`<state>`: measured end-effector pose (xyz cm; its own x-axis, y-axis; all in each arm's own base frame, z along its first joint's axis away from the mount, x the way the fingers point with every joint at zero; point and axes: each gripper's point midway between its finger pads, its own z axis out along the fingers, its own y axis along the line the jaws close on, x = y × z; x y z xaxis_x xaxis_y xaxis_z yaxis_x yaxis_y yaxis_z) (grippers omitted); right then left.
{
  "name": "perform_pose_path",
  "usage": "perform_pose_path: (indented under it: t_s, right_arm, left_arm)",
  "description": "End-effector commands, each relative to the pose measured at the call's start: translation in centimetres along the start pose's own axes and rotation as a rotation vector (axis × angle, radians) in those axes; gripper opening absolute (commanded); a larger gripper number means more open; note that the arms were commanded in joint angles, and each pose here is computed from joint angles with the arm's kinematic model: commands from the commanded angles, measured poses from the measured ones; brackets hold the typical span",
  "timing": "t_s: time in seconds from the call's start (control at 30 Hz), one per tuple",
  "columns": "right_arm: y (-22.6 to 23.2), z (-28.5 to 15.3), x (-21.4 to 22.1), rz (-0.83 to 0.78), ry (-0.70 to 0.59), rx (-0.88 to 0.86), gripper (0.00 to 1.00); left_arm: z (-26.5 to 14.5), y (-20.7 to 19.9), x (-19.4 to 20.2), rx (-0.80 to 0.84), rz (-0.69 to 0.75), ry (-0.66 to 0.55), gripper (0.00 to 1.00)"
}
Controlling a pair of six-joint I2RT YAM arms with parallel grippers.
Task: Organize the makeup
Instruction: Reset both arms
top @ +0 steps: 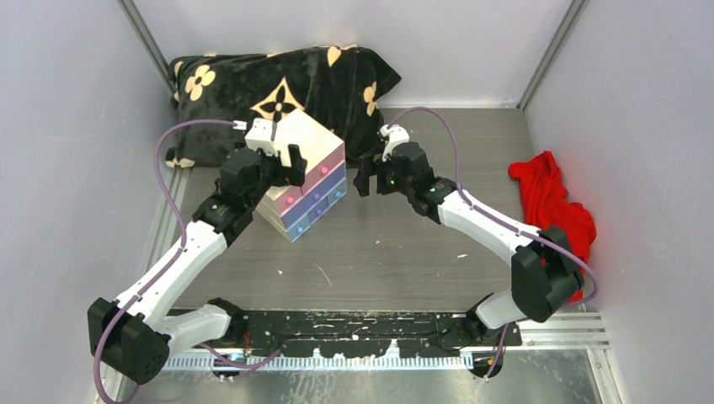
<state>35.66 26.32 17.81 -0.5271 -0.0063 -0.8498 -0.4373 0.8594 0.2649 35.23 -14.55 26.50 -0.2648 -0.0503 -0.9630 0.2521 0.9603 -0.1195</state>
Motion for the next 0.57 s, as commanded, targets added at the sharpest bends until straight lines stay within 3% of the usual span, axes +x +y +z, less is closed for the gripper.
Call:
perform_pose_path:
  t_s: [0.0, 0.53]
  right_arm:
    - [-0.4, -1.0, -1.3, -0.006, -0.042, 0.038, 0.99]
    - [-0.9, -2.0, -1.4, -0.006, -0.055, 0.063, 0.99]
  left_arm:
    - [-0.6, 1.0, 4.2, -0.045, -0.014, 0.136, 0.99]
    - [-0.7, 2.5, 3.8, -0.135, -0.040, 0.105, 0.99]
